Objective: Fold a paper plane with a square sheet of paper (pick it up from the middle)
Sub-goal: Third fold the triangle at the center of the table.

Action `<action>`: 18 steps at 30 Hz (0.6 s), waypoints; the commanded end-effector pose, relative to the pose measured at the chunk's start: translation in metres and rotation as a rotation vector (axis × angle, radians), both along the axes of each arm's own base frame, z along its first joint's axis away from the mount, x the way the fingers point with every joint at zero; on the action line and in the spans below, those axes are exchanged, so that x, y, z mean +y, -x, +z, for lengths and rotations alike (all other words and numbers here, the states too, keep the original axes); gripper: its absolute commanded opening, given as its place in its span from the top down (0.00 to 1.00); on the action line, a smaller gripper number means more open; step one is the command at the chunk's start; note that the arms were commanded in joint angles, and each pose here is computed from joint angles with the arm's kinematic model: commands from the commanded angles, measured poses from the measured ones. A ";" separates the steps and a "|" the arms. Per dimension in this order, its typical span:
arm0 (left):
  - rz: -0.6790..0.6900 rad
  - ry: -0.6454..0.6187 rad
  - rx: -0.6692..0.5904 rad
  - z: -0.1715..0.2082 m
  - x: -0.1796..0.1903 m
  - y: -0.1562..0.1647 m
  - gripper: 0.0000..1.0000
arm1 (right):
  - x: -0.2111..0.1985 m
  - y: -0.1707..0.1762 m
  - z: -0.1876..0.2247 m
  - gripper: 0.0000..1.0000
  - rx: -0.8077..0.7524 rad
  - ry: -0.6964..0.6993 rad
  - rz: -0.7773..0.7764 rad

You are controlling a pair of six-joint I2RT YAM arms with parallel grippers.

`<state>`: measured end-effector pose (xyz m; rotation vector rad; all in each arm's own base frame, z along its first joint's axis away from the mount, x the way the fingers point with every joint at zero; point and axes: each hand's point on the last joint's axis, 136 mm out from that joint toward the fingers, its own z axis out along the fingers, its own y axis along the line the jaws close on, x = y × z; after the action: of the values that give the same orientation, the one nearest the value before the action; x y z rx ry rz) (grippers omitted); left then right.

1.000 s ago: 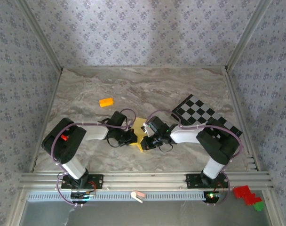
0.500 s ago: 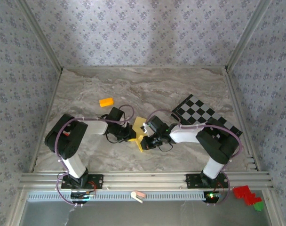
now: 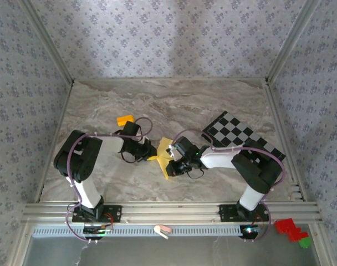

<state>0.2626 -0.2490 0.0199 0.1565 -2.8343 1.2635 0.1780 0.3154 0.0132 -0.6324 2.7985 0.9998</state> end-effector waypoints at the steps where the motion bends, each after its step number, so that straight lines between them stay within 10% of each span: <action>1: 0.045 -0.067 -0.063 -0.009 0.015 -0.023 0.89 | -0.080 0.049 -0.061 1.00 0.160 0.361 -0.004; 13: 0.051 -0.052 -0.184 0.033 0.025 -0.014 0.77 | -0.047 0.026 -0.011 1.00 0.011 0.181 0.072; 18: -0.007 -0.115 -0.235 0.039 0.024 0.012 0.69 | -0.045 0.006 0.031 0.86 -0.141 0.128 0.052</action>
<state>0.2693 -0.2282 0.0633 0.0735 -3.0708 1.2868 0.1663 0.2854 0.0281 -0.7389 2.8001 0.8597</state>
